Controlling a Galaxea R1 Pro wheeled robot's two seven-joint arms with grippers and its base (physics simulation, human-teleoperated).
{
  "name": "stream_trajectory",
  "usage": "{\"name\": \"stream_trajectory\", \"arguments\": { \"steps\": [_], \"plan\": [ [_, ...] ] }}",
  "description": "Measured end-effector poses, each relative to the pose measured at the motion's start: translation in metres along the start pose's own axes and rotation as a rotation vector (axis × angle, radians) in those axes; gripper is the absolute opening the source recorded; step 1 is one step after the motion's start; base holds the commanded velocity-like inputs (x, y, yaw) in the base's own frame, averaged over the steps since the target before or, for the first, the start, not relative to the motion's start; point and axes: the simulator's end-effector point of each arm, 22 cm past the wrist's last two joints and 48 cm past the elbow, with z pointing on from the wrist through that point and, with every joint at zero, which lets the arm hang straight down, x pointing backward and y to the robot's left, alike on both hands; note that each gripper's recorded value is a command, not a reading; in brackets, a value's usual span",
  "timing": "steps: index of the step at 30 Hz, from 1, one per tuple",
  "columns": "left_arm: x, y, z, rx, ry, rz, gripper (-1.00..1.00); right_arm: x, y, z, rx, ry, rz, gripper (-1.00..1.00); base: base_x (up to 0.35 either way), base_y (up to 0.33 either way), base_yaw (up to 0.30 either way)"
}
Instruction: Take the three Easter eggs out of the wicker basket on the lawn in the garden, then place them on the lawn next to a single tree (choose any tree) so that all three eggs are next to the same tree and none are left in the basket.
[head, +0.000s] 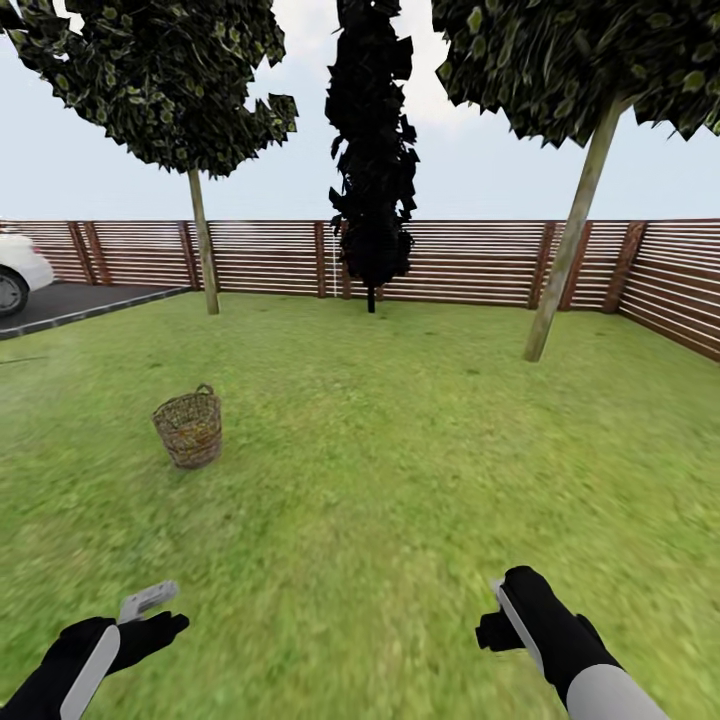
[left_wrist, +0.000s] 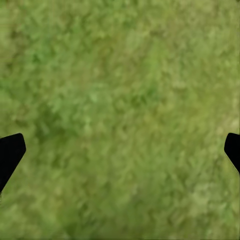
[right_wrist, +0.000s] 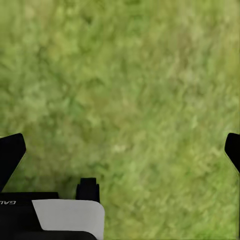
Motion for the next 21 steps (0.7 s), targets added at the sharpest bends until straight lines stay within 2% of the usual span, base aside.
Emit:
{"name": "stream_trajectory", "arguments": {
  "steps": [8,21],
  "plan": [
    [0.0008,0.0001,0.0003,-0.001,0.002,0.001,1.0,0.0,0.0016,0.0,-0.007,0.0,0.004,1.0,0.33,0.0,0.211],
    [0.0076,-0.0078,0.003,0.006,0.012,-0.002,1.0,0.0001,0.0021,0.0,-0.01,0.0,0.006,1.0,0.33,0.0,0.009]
  ]
}}
